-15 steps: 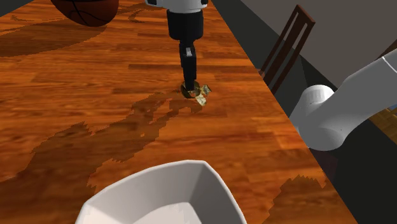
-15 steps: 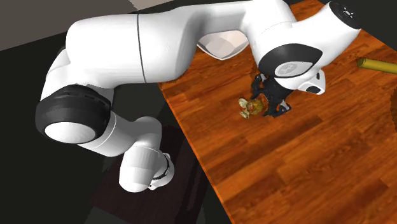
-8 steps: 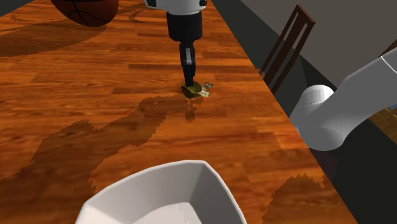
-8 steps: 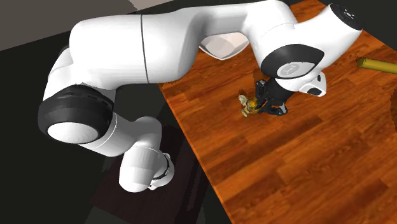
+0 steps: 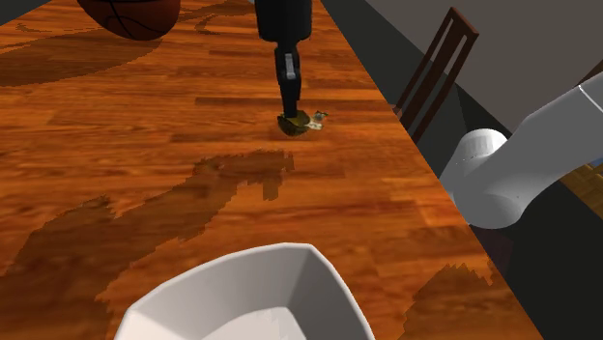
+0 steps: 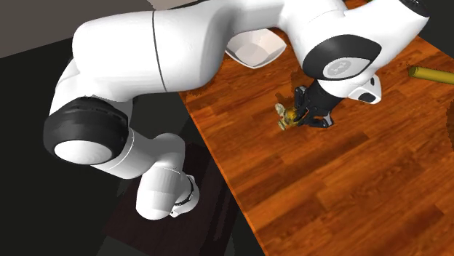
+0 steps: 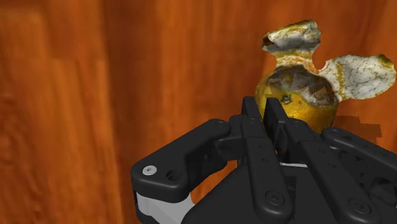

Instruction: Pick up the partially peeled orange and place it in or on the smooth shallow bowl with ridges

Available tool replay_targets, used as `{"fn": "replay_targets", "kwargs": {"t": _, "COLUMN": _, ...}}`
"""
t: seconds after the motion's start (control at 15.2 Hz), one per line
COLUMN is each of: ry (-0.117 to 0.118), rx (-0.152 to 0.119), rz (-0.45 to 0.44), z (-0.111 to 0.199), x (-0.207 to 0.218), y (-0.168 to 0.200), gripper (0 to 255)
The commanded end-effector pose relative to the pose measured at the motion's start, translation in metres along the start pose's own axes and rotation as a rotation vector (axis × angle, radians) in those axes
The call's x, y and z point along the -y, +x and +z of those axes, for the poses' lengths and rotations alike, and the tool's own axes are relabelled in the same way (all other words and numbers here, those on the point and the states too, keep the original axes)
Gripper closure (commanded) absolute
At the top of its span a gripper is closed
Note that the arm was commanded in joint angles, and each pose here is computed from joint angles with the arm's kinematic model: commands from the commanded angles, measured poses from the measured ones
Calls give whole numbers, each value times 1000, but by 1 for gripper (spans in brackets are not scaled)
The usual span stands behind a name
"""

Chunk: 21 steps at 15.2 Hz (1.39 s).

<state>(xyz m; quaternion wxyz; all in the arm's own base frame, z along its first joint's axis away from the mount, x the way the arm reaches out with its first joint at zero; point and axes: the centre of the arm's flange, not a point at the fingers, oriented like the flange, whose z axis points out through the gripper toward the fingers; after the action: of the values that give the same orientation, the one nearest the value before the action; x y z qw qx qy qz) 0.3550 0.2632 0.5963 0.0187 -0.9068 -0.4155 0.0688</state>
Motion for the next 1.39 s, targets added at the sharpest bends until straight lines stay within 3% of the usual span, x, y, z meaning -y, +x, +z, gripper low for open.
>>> {"fn": "replay_targets", "kwargs": {"t": 0.0, "ry": 0, "rx": 0, "rz": 0, "z": -11, "x": 1, "y": -2, "gripper": 255}}
{"fn": "replay_targets", "kwargs": {"t": 1.06, "ry": 0, "rx": 0, "rz": 0, "z": -92, "x": 9, "y": -10, "gripper": 255}}
{"fn": "replay_targets", "kwargs": {"t": 1.32, "ry": 0, "rx": 0, "rz": 0, "z": -91, "x": 60, "y": 3, "gripper": 255}}
